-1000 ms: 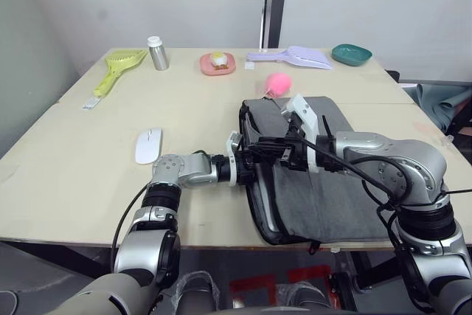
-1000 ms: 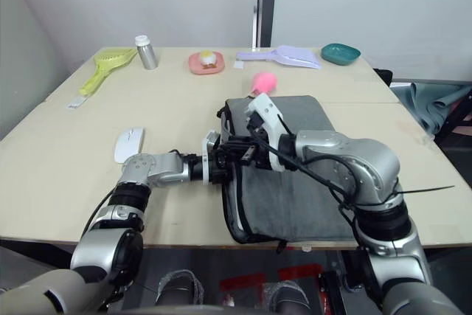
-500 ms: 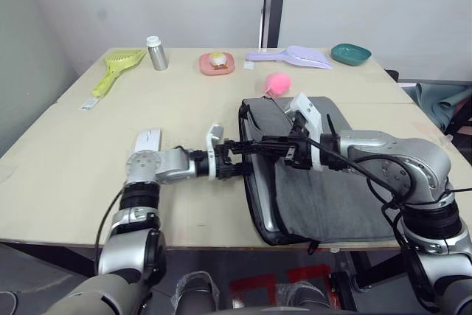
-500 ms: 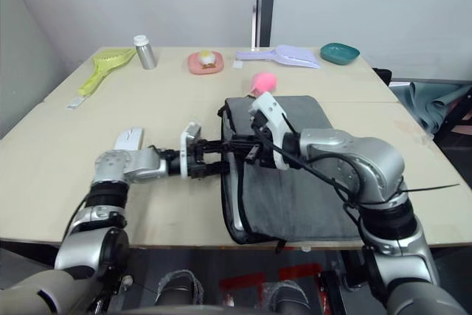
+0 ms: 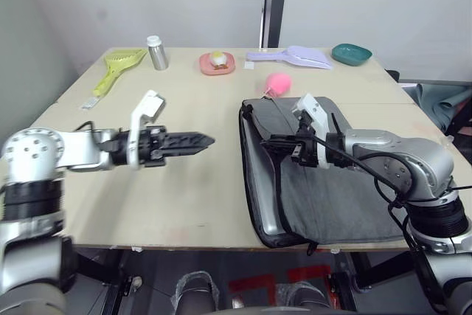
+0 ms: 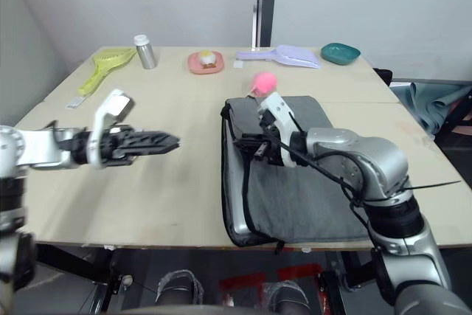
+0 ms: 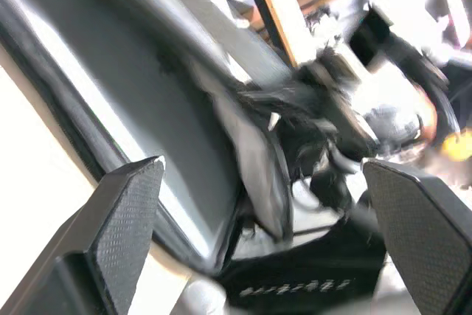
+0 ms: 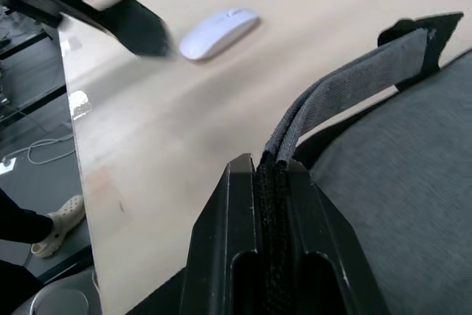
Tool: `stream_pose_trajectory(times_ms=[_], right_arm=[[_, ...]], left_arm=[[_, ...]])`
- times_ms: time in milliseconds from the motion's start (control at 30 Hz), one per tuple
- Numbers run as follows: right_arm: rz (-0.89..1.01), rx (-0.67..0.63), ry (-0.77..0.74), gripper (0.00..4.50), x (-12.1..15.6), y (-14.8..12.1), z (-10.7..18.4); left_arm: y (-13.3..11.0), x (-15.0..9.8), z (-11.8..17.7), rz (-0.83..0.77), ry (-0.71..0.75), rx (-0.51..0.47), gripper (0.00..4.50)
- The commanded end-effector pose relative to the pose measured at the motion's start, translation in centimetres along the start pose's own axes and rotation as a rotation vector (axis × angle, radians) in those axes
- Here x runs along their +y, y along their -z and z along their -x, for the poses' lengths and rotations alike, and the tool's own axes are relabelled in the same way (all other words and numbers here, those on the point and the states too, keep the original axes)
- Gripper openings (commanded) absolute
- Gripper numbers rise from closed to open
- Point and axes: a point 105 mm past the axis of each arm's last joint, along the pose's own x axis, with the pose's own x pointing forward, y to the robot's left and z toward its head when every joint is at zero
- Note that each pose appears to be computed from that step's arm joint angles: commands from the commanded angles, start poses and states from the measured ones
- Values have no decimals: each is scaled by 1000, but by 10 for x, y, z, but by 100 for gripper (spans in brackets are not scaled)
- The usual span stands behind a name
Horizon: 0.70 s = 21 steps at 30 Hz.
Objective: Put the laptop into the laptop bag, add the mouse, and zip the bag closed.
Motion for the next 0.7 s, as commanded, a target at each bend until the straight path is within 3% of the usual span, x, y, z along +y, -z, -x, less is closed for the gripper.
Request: stream_pose_trajectory(times_ms=[33, 267, 433, 467, 700], right_arm=[[-15, -39, 35, 33, -10, -2, 1], [-122, -23, -18, 256, -11, 10, 2], [-45, -25, -57, 430, -5, 1, 37], [0, -22, -35, 448, -8, -2, 58], [234, 116, 223, 448, -32, 9, 155]], left_arm=[[-13, -23, 26, -194, 44, -49, 449], [-15, -14, 87, -364, -91, -45, 450], [-7, 2, 130, -390, -258, -68, 450], [-3, 8, 145, -388, -325, -75, 450], [19, 32, 212, -343, -622, -96, 450]])
